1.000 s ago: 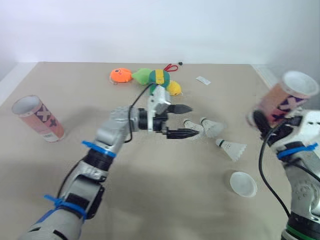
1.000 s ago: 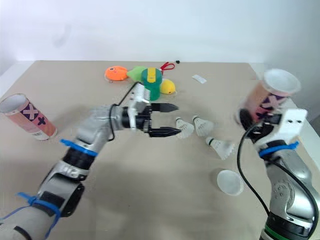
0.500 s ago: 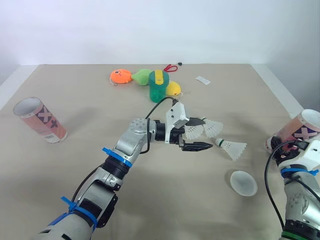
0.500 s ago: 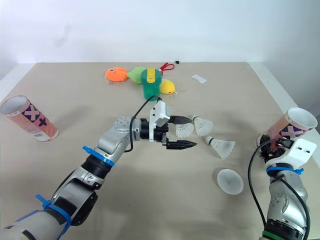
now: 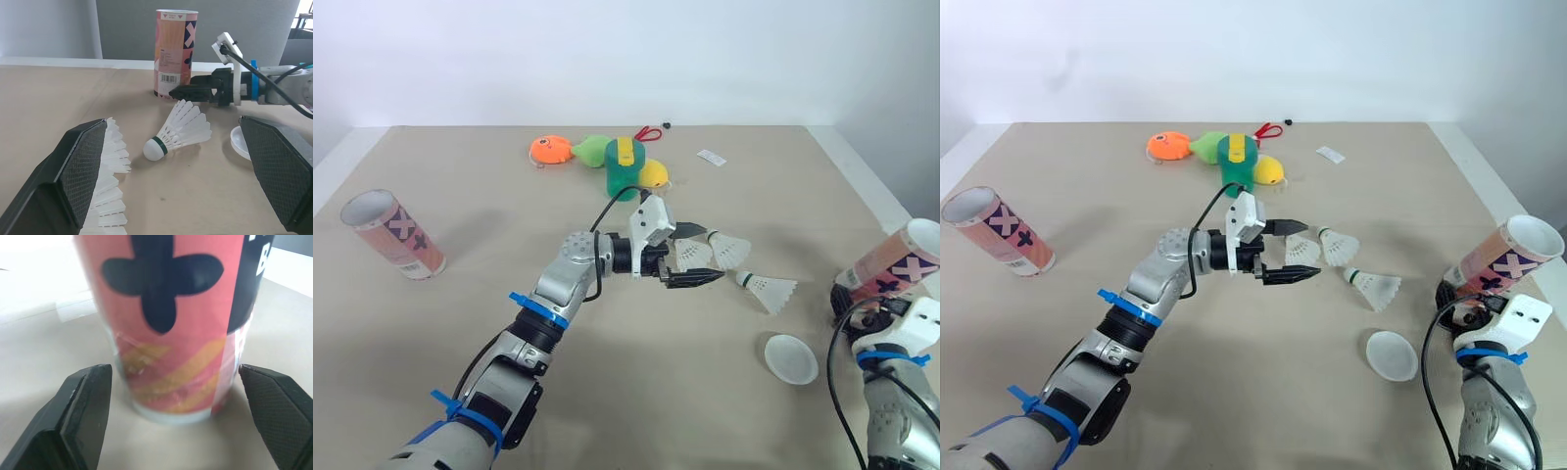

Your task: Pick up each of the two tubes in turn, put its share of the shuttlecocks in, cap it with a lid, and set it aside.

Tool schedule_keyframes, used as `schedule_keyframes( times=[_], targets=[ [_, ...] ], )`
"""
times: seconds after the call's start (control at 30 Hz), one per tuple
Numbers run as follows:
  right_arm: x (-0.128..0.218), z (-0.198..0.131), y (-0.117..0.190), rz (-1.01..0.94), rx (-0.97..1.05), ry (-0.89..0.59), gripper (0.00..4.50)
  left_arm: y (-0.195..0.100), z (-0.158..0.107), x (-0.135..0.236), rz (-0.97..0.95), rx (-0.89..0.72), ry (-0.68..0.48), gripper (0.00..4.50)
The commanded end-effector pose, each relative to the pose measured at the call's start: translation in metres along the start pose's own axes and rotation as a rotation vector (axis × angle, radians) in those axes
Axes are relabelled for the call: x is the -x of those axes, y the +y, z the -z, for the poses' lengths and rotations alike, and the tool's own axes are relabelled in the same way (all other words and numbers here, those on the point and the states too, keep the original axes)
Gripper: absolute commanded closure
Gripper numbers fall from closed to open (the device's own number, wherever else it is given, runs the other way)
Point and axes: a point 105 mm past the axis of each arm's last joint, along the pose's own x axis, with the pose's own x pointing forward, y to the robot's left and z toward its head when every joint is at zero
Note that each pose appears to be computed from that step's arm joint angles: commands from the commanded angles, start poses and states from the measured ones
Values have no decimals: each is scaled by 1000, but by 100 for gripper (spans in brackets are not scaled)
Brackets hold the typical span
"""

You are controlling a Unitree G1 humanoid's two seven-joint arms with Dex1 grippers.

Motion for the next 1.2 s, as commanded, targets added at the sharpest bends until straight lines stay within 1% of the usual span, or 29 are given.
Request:
schedule_keyframes(
  times=[0.03,0.1,0.17,0.23,0.37,0.43,0.5,0.57,0.6,0.67,0.73,0.87,0.93,1.0,1.1,1.2],
  targets=[
    [23,-39,2,-6,-2,-144,4,7,-20,8,-31,-51,-42,0],
    [36,-52,10,-44,12,-183,4,11,-17,17,-64,-53,-34,0],
    [46,-66,29,-140,31,-210,4,16,-15,29,-111,-51,-32,0],
    [54,-80,65,-325,90,-209,4,21,-16,46,-182,-46,-37,0],
    [72,-90,157,-807,193,-155,4,31,-14,93,-371,-33,-25,0],
    [81,-91,190,-975,238,-134,4,32,-12,115,-458,-32,-12,0],
    [90,-88,223,-1159,263,-112,4,32,-6,146,-587,-38,16,0],
    [98,-81,249,-1318,283,-84,4,29,-2,175,-726,-55,39,0],
    [100,-78,256,-1361,294,-77,4,26,0,183,-766,-64,47,0],
    [102,-70,273,-1479,298,-57,4,20,1,209,-943,-73,48,0],
    [102,-61,293,-1591,291,-49,4,4,9,237,-1147,-86,64,0],
    [98,-55,314,-1684,273,-62,4,-20,16,286,-1483,-79,51,0],
    [98,-52,324,-1717,263,-69,4,-32,18,317,-1679,-80,39,0],
    [100,-51,334,-1754,247,-79,4,-40,22,339,-1823,-69,41,0],
    [104,-51,346,-1793,232,-90,4,-42,29,358,-1923,-52,61,0],
    [106,-51,355,-1811,224,-101,4,-30,34,372,-1939,-34,59,0]
  ],
)
